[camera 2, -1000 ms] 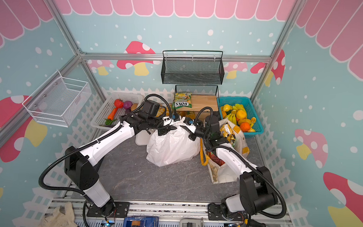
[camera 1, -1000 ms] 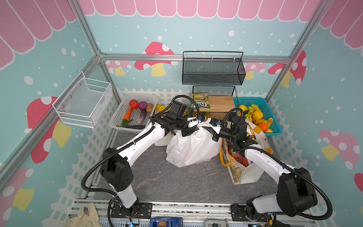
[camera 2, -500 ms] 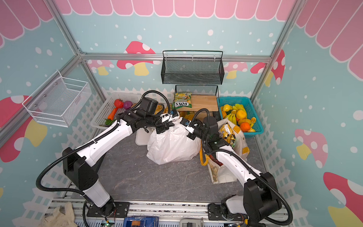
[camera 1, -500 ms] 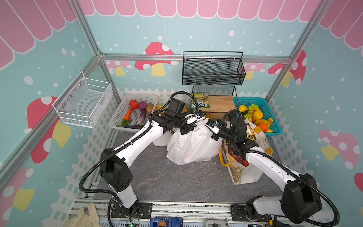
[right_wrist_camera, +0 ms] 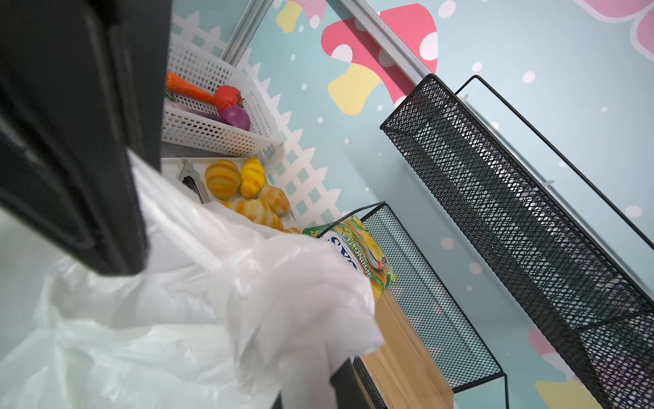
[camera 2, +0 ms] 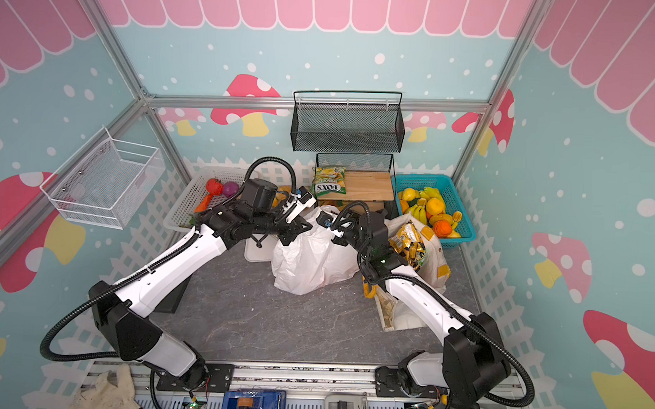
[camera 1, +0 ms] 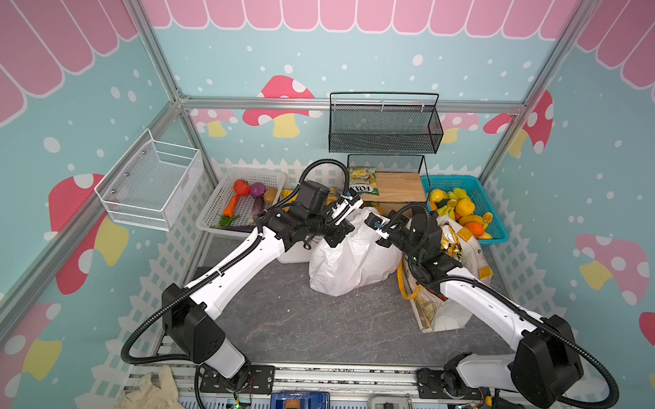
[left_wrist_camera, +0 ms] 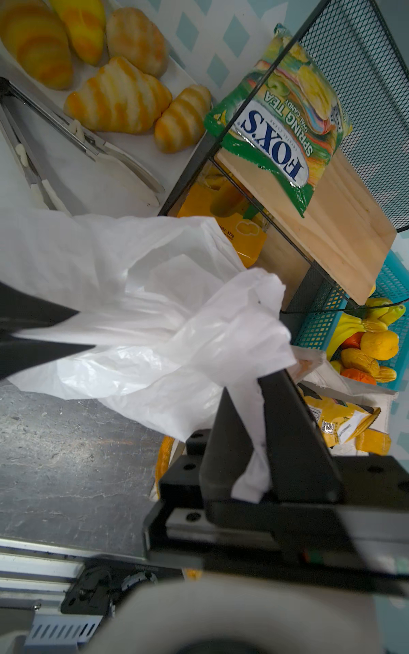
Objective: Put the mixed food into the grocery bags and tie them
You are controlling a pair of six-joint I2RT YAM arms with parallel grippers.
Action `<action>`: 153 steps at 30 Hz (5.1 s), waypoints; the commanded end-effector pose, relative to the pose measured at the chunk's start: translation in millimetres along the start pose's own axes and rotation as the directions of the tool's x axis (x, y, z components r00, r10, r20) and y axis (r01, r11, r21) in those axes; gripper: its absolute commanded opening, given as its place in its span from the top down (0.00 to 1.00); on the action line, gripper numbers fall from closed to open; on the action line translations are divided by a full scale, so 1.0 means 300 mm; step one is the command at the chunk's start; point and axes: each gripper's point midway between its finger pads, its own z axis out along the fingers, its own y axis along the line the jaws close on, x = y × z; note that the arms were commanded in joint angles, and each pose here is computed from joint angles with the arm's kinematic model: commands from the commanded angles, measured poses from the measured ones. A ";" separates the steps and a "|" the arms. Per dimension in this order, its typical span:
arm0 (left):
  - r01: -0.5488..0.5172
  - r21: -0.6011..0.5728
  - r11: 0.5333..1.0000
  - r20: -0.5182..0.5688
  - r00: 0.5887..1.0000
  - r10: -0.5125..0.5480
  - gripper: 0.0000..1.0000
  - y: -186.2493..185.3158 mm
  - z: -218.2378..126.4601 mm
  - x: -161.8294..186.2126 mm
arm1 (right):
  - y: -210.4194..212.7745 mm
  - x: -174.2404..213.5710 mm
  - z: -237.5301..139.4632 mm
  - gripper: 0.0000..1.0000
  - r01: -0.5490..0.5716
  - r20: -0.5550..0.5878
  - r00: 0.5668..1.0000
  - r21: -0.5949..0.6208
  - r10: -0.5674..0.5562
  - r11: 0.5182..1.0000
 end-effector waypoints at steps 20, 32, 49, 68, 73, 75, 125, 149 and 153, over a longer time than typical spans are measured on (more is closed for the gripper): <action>-0.172 -0.090 0.981 0.095 0.979 0.180 0.56 0.024 -0.030 -0.047 | 0.035 -0.030 -0.044 1.00 -0.172 0.158 0.972 -0.024 0.174 0.985; -0.431 -0.177 0.885 0.039 0.895 0.444 0.31 0.088 0.048 -0.072 | 0.047 -0.044 -0.045 1.00 -0.170 0.171 0.969 -0.056 0.177 0.984; -0.475 -0.160 0.866 0.065 0.870 0.489 0.83 0.100 0.132 -0.101 | 0.057 -0.032 -0.060 0.97 -0.139 0.147 0.978 -0.063 0.147 0.988; -0.565 -0.119 0.816 0.101 0.811 0.576 0.88 0.043 0.106 -0.070 | 0.091 -0.020 -0.049 0.54 -0.168 0.147 0.968 -0.221 0.203 0.961; -0.573 -0.109 0.812 0.083 0.809 0.582 0.88 0.044 0.110 -0.059 | 0.073 -0.022 -0.021 0.54 -0.153 0.149 0.971 -0.211 0.186 0.965; -0.572 -0.109 0.813 0.077 0.810 0.581 0.88 0.046 0.112 -0.057 | 0.071 -0.015 -0.012 0.57 -0.142 0.142 0.975 -0.204 0.173 0.969; 0.338 0.028 0.941 0.179 0.924 -0.338 1.00 -0.048 0.016 -0.039 | -0.095 -0.036 -0.085 1.00 -0.352 0.238 0.925 0.253 0.295 0.901; 0.348 0.308 0.885 0.251 0.868 -0.428 0.75 -0.322 -0.014 -0.069 | 0.116 -0.159 -0.187 1.00 -0.448 0.397 0.776 -0.198 0.489 0.872; 0.338 0.302 0.892 0.246 0.876 -0.415 0.71 -0.334 -0.020 -0.061 | 0.121 -0.183 -0.191 1.00 -0.433 0.407 0.762 -0.257 0.503 0.864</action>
